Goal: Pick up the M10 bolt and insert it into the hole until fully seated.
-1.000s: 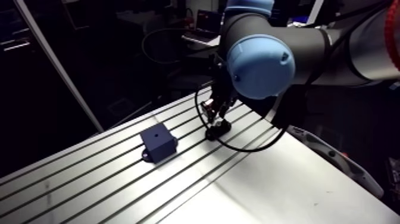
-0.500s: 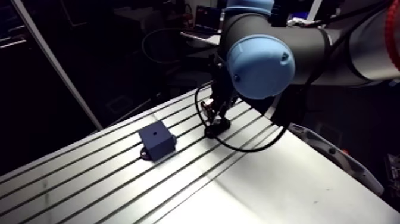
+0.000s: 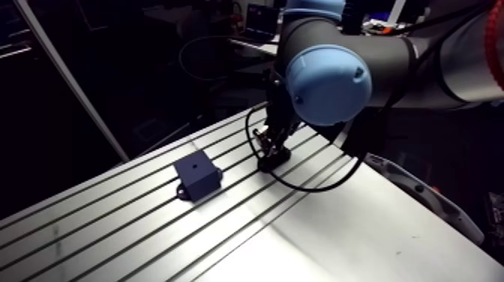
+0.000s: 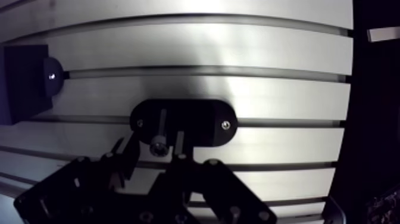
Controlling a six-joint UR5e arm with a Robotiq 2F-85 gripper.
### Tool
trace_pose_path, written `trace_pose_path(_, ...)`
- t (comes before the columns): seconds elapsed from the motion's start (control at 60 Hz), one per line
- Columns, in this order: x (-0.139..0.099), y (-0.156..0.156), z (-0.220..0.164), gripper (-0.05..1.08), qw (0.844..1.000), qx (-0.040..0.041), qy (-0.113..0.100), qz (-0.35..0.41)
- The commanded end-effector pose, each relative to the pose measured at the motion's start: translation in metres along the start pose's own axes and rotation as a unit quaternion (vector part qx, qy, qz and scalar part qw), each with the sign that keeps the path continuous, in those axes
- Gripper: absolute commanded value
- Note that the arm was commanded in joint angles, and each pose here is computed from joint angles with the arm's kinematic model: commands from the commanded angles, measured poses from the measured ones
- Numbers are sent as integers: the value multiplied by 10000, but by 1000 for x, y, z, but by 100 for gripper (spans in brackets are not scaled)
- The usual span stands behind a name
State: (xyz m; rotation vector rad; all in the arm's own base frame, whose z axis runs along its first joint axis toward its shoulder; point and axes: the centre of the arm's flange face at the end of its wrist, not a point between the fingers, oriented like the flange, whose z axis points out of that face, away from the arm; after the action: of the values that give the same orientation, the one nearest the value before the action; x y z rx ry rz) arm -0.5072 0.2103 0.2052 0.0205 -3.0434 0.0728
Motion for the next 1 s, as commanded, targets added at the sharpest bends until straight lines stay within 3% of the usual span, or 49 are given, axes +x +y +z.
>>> trace_pose_path(0.017,-2,-1,2,58,10000,15,-20,9)
trace_pose_path(0.367,-1,-1,2,61,10000,4,-6,8)
trace_pose_path(0.433,1,0,1,62,9999,-78,87,-4)
trace_pose_path(0.5,2,1,2,62,9999,-108,113,-15)
trace_pose_path(1.0,2,0,5,63,9999,-71,103,-21)
